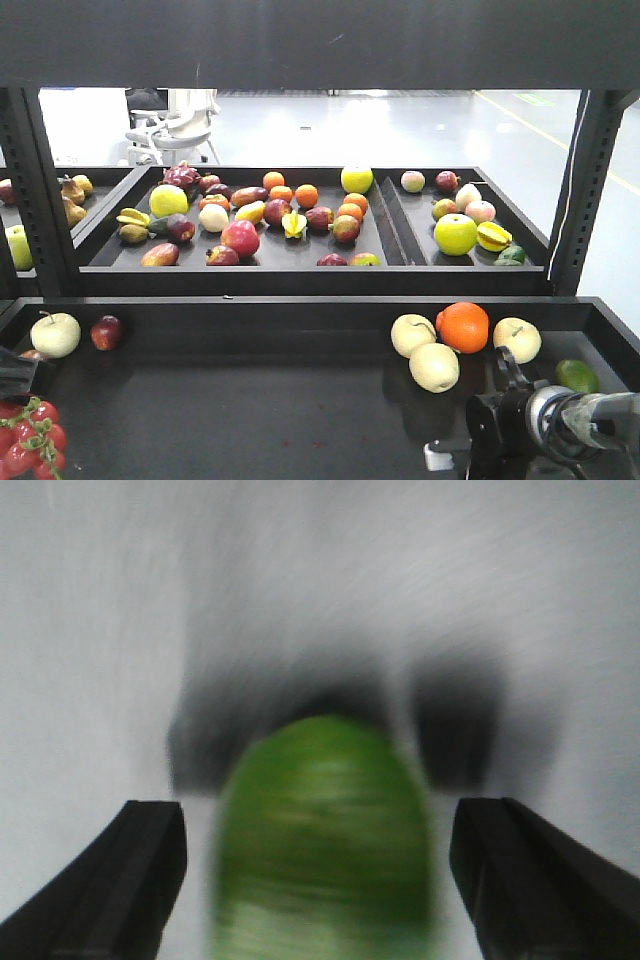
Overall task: Pick snacks and fruit into basket
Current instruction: 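Lower the right gripper onto the green lime and close it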
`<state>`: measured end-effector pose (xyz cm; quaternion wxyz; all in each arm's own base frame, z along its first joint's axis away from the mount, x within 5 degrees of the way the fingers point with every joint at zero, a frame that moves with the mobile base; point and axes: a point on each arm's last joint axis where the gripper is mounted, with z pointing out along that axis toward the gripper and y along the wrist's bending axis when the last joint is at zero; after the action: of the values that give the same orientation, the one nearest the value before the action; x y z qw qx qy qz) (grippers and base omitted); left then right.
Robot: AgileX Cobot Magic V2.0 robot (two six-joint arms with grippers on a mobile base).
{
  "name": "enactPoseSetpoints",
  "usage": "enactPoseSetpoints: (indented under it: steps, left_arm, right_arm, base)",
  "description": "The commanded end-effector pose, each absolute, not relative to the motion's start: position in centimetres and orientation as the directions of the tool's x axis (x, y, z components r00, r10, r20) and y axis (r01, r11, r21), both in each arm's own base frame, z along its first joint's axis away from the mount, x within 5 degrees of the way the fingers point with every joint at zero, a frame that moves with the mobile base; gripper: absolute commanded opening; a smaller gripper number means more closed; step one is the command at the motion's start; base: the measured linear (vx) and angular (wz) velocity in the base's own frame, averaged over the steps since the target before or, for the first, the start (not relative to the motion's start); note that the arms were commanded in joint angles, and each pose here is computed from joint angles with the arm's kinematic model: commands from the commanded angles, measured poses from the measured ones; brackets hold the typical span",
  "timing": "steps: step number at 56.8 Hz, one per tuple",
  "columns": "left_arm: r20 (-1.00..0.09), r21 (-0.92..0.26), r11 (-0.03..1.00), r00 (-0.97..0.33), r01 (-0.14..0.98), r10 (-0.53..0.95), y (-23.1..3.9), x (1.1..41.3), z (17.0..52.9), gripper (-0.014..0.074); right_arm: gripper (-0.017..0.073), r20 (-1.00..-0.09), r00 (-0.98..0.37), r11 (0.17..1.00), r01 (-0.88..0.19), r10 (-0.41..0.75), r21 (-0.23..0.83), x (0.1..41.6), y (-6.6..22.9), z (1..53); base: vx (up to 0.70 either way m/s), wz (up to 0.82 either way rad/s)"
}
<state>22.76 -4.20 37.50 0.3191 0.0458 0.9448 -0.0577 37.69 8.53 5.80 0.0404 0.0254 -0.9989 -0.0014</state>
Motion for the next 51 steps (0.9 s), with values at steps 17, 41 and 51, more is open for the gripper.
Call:
enactPoseSetpoints:
  steps: [17, 41, 51]
  left_arm:
    - [-0.698, -0.090, 0.987, -0.715, 0.130, 0.030, -4.2, 22.6, 39.3, -0.0006]
    - [-0.731, -0.078, 0.986, -0.681, 0.145, 0.043, -4.2, 22.9, 39.6, -0.0006]
    - [-0.752, -0.079, 0.986, -0.659, 0.146, 0.038, -4.2, 23.1, 39.8, -0.0006]
  right_arm:
    - [0.0167, 0.099, -0.991, 0.995, -0.094, -0.095, 0.012, 37.7, 8.5, 9.0]
    - [-0.0010, -0.225, -0.957, 0.981, -0.193, -0.183, 0.025, 37.5, 8.4, 19.9]
    - [-0.0007, -0.530, -0.828, 0.978, -0.210, -0.185, -0.014, 35.1, 7.6, 29.6]
  base:
    - [0.00, 0.00]
    - [0.00, 0.00]
    - [0.00, 0.00]
